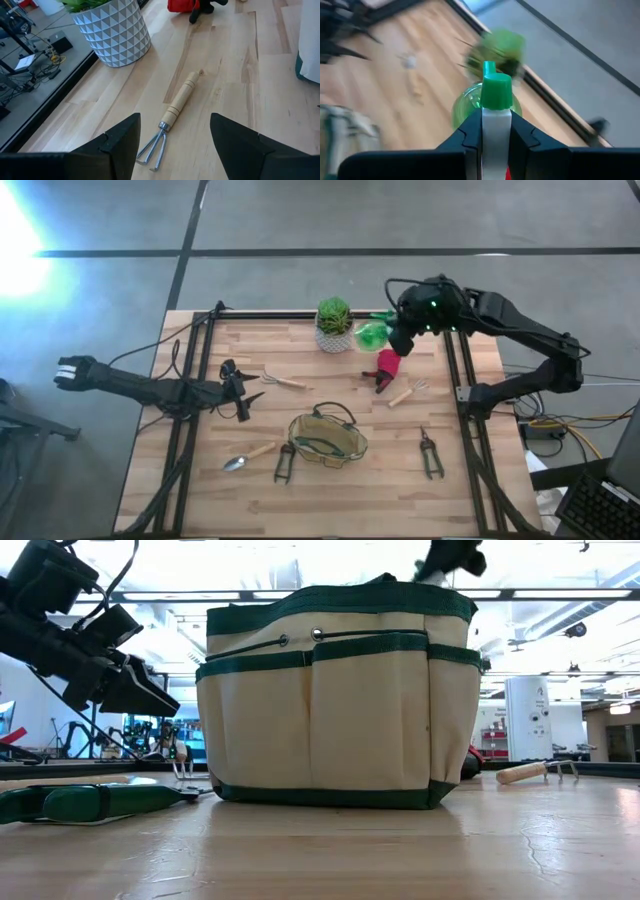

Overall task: Pick & Place Garden tools in Gardening bag
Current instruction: Put the green spray bottle into the white gardening bag

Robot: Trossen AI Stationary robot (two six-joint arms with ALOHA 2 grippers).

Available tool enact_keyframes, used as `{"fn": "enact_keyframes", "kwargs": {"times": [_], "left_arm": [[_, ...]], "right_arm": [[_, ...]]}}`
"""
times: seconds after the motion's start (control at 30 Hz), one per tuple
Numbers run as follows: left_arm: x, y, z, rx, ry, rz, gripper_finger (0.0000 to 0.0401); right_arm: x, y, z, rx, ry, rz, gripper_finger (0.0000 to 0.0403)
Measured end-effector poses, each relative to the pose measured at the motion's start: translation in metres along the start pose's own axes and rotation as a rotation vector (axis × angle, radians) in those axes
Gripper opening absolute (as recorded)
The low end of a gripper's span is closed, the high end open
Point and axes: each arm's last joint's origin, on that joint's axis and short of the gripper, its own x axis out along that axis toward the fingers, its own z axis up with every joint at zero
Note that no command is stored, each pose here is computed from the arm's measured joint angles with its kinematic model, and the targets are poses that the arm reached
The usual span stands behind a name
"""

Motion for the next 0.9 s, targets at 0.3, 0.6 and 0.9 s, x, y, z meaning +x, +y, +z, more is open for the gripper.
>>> {"fn": "enact_keyframes", "kwargs": {"times": [0.3, 0.6, 0.9], "left_arm": [[0.0, 0.0, 0.0, 0.0, -0.001, 0.004, 0.0241], [0.0, 0.0, 0.003, -0.016, -0.026, 0.005, 0.0241], [0.0, 0.0, 0.003, -0.015, -0.025, 0.005, 0.0241]], "right_arm": [[-0.025, 0.041, -0.005, -0.023, -0.111, 0.176, 0.0039], [-0.035, 0.07, -0.008, -0.065, -0.184, 0.3, 0.0039], [-0.04, 0.083, -0.011, -0.089, -0.202, 0.359, 0.0039]]}}
